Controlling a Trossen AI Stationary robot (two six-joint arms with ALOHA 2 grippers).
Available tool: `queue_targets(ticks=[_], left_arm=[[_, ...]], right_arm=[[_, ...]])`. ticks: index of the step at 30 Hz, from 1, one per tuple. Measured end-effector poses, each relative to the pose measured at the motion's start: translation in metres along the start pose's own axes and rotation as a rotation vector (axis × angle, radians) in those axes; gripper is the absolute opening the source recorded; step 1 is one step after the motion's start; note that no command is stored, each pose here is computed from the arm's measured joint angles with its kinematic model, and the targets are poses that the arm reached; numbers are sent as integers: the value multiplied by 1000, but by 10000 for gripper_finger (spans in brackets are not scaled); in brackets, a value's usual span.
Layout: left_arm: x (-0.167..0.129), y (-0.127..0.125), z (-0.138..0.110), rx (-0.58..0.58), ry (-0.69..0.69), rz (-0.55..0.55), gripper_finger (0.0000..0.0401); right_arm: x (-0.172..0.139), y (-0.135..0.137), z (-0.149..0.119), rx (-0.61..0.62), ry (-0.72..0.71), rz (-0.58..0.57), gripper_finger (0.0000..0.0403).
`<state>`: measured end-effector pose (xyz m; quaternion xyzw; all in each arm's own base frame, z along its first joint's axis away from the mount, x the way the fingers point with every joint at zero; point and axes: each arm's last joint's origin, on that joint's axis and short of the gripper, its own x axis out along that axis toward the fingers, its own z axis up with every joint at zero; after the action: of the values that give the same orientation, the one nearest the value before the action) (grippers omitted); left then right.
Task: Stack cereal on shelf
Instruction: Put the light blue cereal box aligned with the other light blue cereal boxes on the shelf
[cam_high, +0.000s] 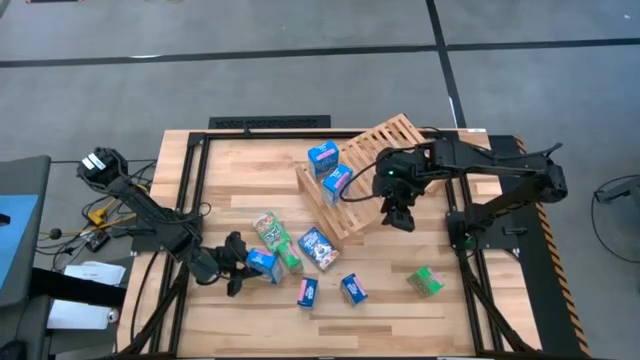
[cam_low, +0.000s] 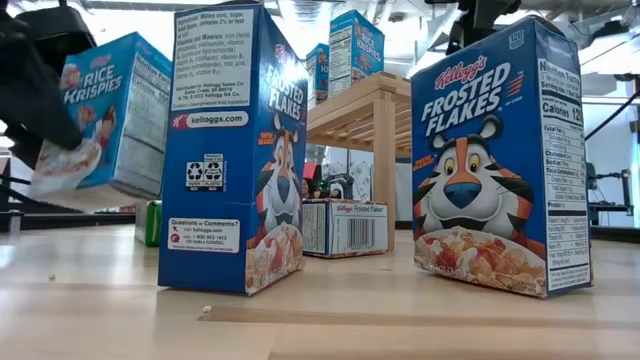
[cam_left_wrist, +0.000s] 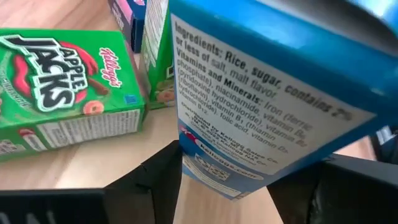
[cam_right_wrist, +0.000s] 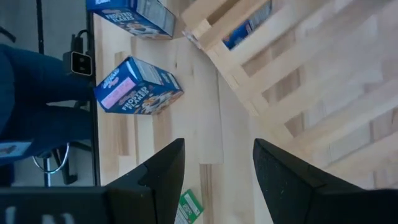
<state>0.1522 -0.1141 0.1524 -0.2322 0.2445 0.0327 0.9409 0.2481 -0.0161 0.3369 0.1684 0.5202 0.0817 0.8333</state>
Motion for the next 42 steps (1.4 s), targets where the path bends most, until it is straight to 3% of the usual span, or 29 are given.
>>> queue_targets(ticks=[7,12,16,22,25,28,37,42], left_arm=[[-3,-27,25,-94,-41,-83,183],[-9,-52,51,-56,-56,-118,183],[-17,-63,72,-4,-43,-17,183],[-29,-60,98,149,-27,229,183],[-30,-55,107,136,-75,315,183],[-28,-53,113,120,-97,331,183],[-23,-44,123,168,-117,390,183],[-16,-38,127,183,-123,424,183]], right_arm=[[5,12,-1,-51,12,24,217],[1,29,-1,-140,-41,62,217],[-16,43,4,-195,-115,74,217],[-38,65,23,-220,-339,-47,217],[-42,79,31,-214,-446,-61,217],[-40,95,41,-243,-550,-91,217],[-2,122,66,-328,-562,-288,221],[23,133,89,-365,-549,-384,260]])
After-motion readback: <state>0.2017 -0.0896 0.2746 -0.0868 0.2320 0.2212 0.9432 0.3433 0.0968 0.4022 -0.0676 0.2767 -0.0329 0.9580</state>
